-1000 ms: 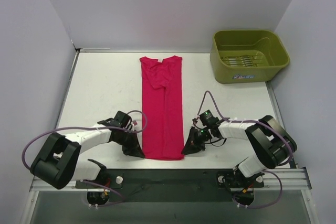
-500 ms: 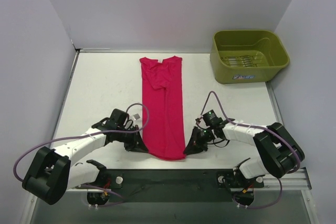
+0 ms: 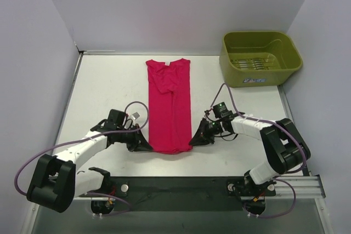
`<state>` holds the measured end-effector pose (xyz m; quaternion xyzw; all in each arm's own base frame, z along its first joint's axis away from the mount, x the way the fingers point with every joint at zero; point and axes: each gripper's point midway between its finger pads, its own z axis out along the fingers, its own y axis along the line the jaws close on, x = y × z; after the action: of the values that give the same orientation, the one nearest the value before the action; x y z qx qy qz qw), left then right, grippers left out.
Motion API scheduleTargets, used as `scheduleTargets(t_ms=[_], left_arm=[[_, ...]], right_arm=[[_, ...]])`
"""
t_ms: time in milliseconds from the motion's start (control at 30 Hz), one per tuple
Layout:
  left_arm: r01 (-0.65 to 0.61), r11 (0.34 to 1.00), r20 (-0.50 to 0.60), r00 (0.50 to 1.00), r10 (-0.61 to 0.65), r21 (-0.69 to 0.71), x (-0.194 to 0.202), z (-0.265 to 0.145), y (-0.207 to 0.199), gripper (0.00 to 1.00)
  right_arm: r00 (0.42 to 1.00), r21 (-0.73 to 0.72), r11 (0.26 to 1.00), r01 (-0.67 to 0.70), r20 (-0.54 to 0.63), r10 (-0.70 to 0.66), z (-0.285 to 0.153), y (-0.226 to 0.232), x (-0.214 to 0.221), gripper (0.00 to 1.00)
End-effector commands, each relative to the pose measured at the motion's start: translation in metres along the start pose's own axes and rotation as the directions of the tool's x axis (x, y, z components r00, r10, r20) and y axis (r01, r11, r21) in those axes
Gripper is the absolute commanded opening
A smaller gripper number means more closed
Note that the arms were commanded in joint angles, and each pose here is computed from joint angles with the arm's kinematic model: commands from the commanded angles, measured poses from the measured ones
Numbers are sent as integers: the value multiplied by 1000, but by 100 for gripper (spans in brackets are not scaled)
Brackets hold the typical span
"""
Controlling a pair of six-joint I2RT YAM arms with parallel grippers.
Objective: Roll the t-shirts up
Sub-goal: Roll the T-shirt to the center of the board.
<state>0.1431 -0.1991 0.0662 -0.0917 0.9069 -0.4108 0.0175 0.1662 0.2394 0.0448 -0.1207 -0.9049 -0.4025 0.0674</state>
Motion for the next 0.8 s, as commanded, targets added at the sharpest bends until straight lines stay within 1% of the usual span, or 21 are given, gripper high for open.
scheduleTargets(t_ms=[0, 367, 467, 600, 633, 667, 700, 733, 767], left_arm=[[-29, 997, 96, 995, 22, 70, -38, -10, -21, 0], [35, 999, 116, 992, -40, 41, -49, -3, -8, 0], [57, 998, 132, 990, -57, 6, -54, -3, 1, 0], [87, 996, 144, 986, -85, -5, -60, -3, 6, 0], [89, 996, 151, 985, -87, -9, -62, -3, 6, 14], [89, 996, 156, 984, -87, -8, -64, -4, 6, 20], [94, 996, 163, 982, -93, 0, -67, -7, 6, 24], [86, 996, 173, 981, -85, 4, -72, -9, 3, 36], [87, 996, 177, 980, -86, 6, -74, -11, 2, 40]], right_arm=[[1000, -13, 1000, -17, -25, 17, -2, 7, -5, 0], [1000, -24, 999, -29, 7, 29, 1, 16, -35, 0], [1000, -28, 999, -31, 0, 31, 3, 18, -38, 0], [999, -22, 999, -37, -3, 37, 4, 17, -39, 0], [999, -20, 999, -36, -2, 36, 5, 17, -39, 5], [999, -11, 999, -39, 4, 39, 5, 15, -40, 11], [999, -11, 999, -38, 8, 38, 4, 17, -41, 16], [1000, -20, 1000, -17, 21, 17, 1, 20, -43, 26], [999, -28, 1000, -1, 36, 2, -2, 24, -47, 32]])
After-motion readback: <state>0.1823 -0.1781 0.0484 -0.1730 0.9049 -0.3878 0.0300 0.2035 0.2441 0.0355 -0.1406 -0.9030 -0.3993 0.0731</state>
